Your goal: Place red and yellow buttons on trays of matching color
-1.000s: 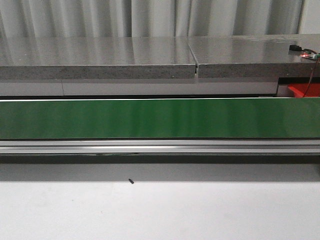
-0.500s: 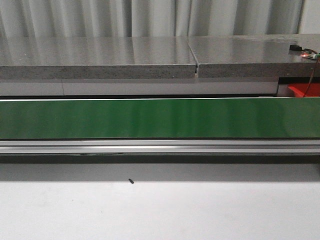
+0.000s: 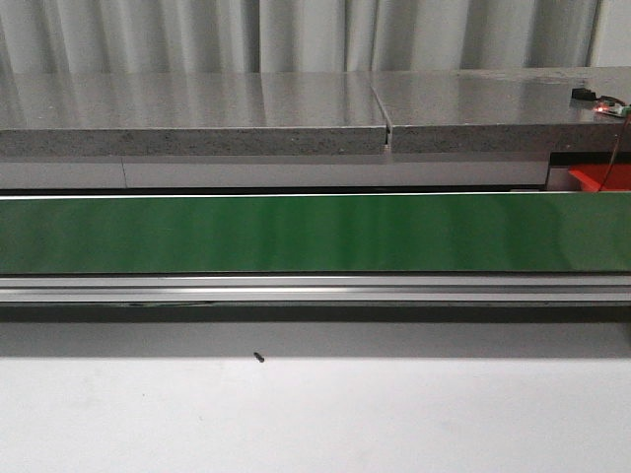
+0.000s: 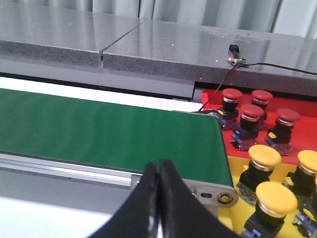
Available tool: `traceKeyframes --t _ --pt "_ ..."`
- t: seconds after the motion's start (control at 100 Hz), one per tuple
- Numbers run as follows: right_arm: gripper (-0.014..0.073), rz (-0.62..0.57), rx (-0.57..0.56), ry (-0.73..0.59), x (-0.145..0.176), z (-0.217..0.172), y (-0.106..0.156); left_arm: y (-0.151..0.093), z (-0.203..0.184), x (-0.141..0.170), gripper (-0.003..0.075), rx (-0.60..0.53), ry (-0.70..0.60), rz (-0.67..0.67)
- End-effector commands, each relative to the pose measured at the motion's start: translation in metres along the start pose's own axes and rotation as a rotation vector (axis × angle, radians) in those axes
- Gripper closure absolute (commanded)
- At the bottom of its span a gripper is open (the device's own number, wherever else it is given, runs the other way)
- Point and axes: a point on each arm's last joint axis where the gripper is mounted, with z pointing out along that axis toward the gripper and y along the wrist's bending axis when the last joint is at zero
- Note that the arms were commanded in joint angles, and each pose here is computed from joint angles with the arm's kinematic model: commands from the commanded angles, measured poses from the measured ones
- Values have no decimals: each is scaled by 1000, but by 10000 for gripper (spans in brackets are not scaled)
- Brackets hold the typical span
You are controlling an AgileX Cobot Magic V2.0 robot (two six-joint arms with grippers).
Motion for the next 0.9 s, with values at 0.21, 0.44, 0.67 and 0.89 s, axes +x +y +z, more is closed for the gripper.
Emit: traceKeyframes --t 0.21,0.44,0.67,0.89 --pt "663 -5 14 -115 -14 -3 -1 -1 -5 -14 741 -1 -89 -16" --pt "663 -5 14 -115 -14 -3 -1 -4 -5 -13 741 32 -87 -1" --pt "663 -5 14 -115 -14 -3 -1 -3 -5 -16 741 23 -113 -2" --pt "663 -5 14 -115 -14 -3 -1 -3 -3 -14 741 19 -135 4"
